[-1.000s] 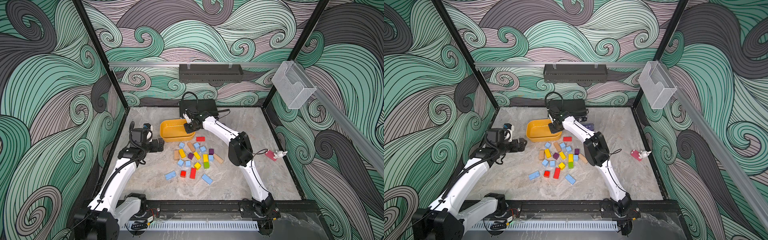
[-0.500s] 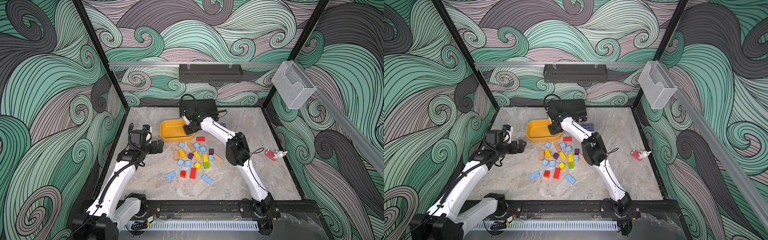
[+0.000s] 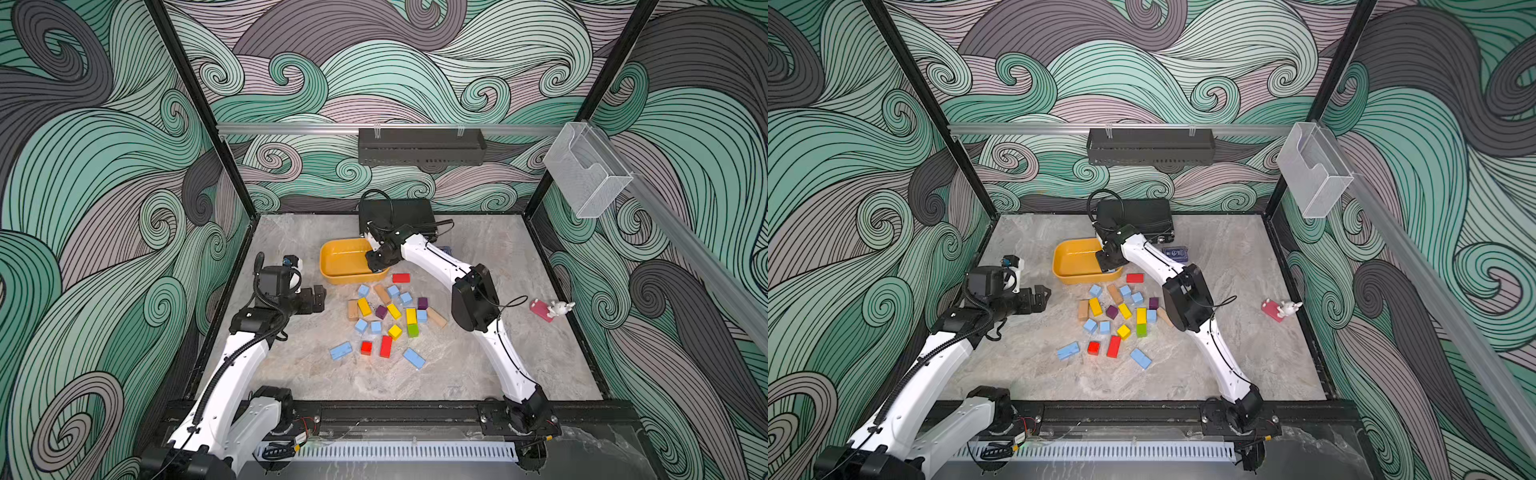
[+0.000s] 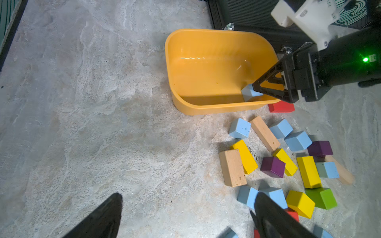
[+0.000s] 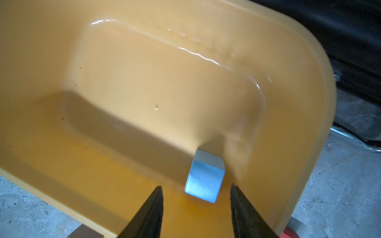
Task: Pick out the blue building blocks
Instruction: Place the building block in the storage box.
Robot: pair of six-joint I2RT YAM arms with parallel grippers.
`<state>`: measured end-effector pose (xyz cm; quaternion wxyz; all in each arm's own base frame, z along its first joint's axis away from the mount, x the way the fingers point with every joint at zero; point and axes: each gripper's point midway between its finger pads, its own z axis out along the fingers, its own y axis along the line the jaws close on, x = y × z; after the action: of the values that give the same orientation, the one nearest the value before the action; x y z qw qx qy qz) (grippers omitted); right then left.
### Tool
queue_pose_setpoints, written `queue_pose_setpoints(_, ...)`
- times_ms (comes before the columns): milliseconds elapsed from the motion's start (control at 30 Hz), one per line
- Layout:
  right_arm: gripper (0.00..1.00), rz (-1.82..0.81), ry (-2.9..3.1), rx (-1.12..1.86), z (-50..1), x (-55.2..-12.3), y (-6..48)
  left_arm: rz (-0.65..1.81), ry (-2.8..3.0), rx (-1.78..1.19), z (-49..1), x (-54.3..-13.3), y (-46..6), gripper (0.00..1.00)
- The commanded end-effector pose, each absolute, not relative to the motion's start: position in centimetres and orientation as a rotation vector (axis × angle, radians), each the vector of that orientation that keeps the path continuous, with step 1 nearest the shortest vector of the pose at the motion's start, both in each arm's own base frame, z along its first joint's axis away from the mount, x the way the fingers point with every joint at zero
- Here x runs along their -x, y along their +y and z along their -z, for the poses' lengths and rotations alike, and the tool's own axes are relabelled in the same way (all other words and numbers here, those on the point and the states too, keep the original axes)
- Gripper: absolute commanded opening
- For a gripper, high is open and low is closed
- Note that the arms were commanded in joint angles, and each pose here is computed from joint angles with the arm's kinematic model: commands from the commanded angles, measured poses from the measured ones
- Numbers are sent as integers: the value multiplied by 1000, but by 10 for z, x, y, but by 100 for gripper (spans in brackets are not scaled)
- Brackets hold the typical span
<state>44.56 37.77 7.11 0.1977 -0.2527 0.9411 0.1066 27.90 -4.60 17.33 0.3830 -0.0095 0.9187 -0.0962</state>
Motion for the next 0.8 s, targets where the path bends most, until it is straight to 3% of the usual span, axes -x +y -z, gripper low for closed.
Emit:
queue_pose_setpoints(0, 59, -329, 2623, 702, -89, -440, 382, 237, 2341, 20, -179, -272, -44, 98)
queue_pose_setpoints(133, 61, -375, 2606, 695, -106, -438, 385, 229, 2337, 4, -186, -268, -43, 99)
queue_pose_setpoints(400, 76, -419, 2534, 725, -153, -426, 379, 214, 2275, -57, -209, -265, -44, 99)
queue_pose_setpoints(567, 92, -439, 2493, 759, -180, -412, 370, 235, 2242, -118, -226, -265, -50, 98)
queue_pose_setpoints(600, 99, -431, 2484, 766, -186, -409, 366, 246, 2235, -137, -230, -265, -52, 99)
queue_pose_setpoints(767, 99, -380, 2471, 750, -206, -394, 339, 314, 2193, -234, -243, -263, -66, 99)
